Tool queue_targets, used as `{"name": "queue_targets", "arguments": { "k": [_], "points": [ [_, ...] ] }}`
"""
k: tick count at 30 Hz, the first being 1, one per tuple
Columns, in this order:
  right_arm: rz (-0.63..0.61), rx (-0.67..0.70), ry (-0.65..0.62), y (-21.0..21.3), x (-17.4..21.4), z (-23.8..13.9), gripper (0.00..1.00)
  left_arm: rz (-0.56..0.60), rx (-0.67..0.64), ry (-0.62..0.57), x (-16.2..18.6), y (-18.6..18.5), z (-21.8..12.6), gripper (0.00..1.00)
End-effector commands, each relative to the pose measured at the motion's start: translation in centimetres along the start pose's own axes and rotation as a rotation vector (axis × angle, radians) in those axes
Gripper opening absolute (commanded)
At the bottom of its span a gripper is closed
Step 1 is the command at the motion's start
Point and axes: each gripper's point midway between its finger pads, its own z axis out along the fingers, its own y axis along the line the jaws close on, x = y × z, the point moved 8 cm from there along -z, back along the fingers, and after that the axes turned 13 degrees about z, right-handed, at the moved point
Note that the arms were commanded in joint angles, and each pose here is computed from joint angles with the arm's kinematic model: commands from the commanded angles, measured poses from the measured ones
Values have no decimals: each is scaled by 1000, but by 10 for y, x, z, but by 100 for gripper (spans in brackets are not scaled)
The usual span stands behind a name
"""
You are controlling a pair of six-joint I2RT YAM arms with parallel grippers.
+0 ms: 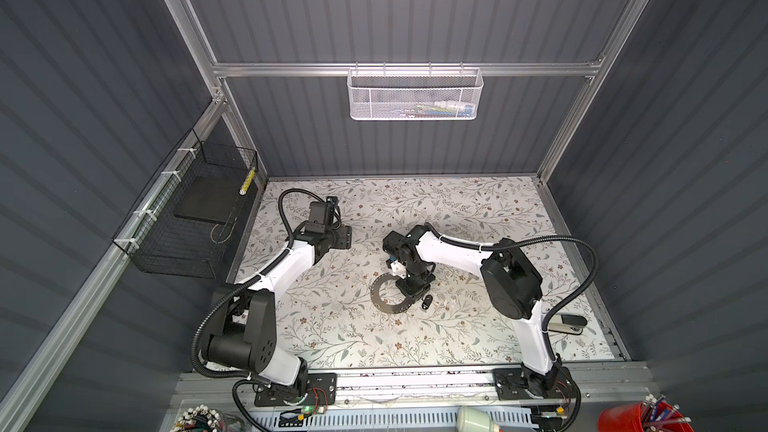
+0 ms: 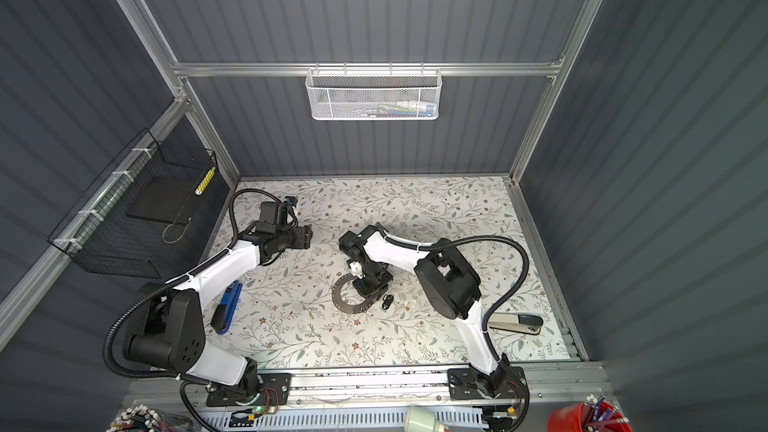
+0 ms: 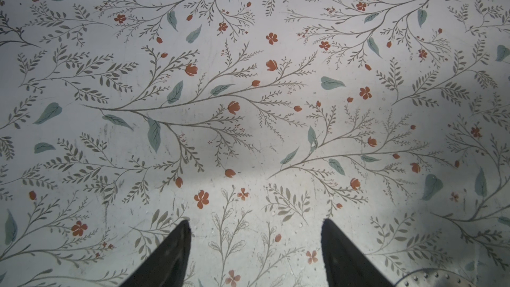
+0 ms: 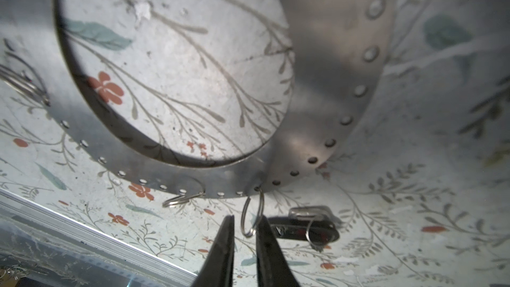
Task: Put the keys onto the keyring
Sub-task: 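Close the right gripper on the plate edge and lift it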
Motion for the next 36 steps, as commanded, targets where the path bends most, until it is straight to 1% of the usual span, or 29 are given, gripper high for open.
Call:
{"name": "queue_targets", "arguments": {
  "k": [1, 4, 11, 16, 18, 20, 23, 25, 26, 27, 29, 32, 33, 34, 36],
  "points": [
    [4, -1, 35, 0, 1, 0, 14, 8, -13, 9, -5, 3, 0, 75],
    [5, -1, 33, 0, 1, -1, 10, 7, -14, 8, -5, 4, 0, 75],
    [11, 6, 16, -1, 2, -4, 4, 7, -17, 9, -5, 4, 0, 75],
    [-6, 6, -26, -1, 5, -12, 1, 14, -23, 10, -5, 4, -1, 75],
    [-21, 9, -64, -2, 5, -16, 0, 28, -20, -7, -8, 4, -5, 75],
    [-33, 42, -130, -6, 5, -23, 0, 47, -12, -58, -11, 4, -12, 75],
    [-101, 72, -273, -10, 7, -41, 0, 80, 19, -195, -16, 0, -31, 74],
    [-168, 75, -389, -10, 10, -59, 0, 92, 29, -288, -17, -2, -42, 73],
    [-200, 78, -442, -10, 11, -67, 0, 96, 39, -324, -18, -4, -47, 71],
    [-237, 73, -490, -10, 13, -73, 0, 96, 50, -354, -20, -5, -52, 67],
    [-291, 86, -617, -13, 16, -90, 0, 98, 70, -370, -25, -6, -61, 65],
    [-391, 69, -765, -14, 21, -105, 0, 92, 106, -372, -32, -8, -75, 64],
    [-425, 61, -813, -14, 21, -110, 0, 86, 114, -378, -34, -9, -80, 62],
    [-454, 48, -852, -15, 23, -115, 0, 73, 113, -386, -35, -8, -85, 58],
    [-536, 0, -940, -12, 24, -127, 0, 45, 113, -390, -34, -8, -92, 57]
  ]
}}
